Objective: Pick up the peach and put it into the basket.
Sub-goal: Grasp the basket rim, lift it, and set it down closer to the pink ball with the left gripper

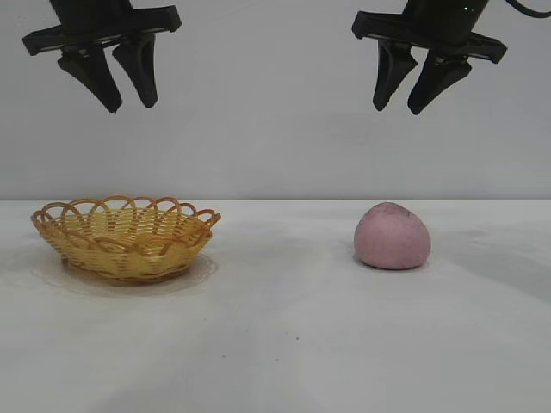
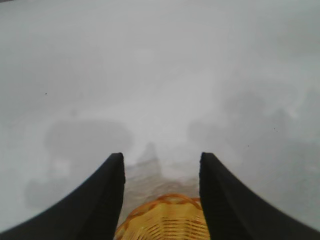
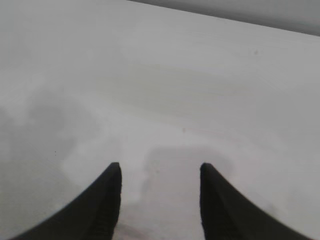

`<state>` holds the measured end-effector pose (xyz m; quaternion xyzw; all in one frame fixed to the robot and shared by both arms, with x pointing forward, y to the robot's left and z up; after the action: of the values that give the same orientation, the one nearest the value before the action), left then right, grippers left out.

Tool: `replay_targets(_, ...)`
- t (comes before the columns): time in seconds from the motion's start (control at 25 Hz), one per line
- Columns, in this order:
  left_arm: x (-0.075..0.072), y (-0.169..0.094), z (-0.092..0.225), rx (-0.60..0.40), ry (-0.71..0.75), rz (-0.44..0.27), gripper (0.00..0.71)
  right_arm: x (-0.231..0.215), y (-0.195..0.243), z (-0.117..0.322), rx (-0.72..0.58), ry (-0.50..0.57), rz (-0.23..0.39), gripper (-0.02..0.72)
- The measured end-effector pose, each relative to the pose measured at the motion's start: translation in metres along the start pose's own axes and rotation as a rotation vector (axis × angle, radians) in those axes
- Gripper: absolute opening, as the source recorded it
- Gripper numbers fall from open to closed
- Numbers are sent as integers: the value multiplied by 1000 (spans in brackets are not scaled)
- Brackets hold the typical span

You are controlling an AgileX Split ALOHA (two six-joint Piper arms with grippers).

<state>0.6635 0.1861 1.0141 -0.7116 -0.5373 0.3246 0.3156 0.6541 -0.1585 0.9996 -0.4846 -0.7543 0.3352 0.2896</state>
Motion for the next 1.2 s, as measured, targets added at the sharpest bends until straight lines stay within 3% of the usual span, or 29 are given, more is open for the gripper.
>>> replay_targets(0.32,1,0,1,7,16,-7,342,0,0,0,2,0,0,358)
replay_targets(0.52,8,6,13,127,185,-65,342,0,0,1,14,0,-3,358)
replay_targets(0.76,17,41,43,355,327,-68,342,1,0,3,29,-1,-6,358)
replay_targets(0.88,20,52,50,397,341,-69,342,1,0,5,49,-6,-10,358)
replay_targets(0.92,19,55,51,403,347,-69,301,1,0,5,54,-10,-11,358)
replay_targets(1.2,23,74,63,459,353,-72,315,1,0,7,66,-21,-14,358)
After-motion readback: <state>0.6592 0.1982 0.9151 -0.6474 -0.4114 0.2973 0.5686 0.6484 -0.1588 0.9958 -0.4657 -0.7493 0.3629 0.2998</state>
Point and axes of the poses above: a point on each arm's last joint axis where the gripper is mounted, y pointing out along that axis toward the gripper, x along the wrist's bending axis when the last joint is at zero, z = x × y, the point moved 1 cm from there along y, pointing out along that axis toward the gripper, and after that the axes turned 1 degree about -y, right-handed, at the moved point
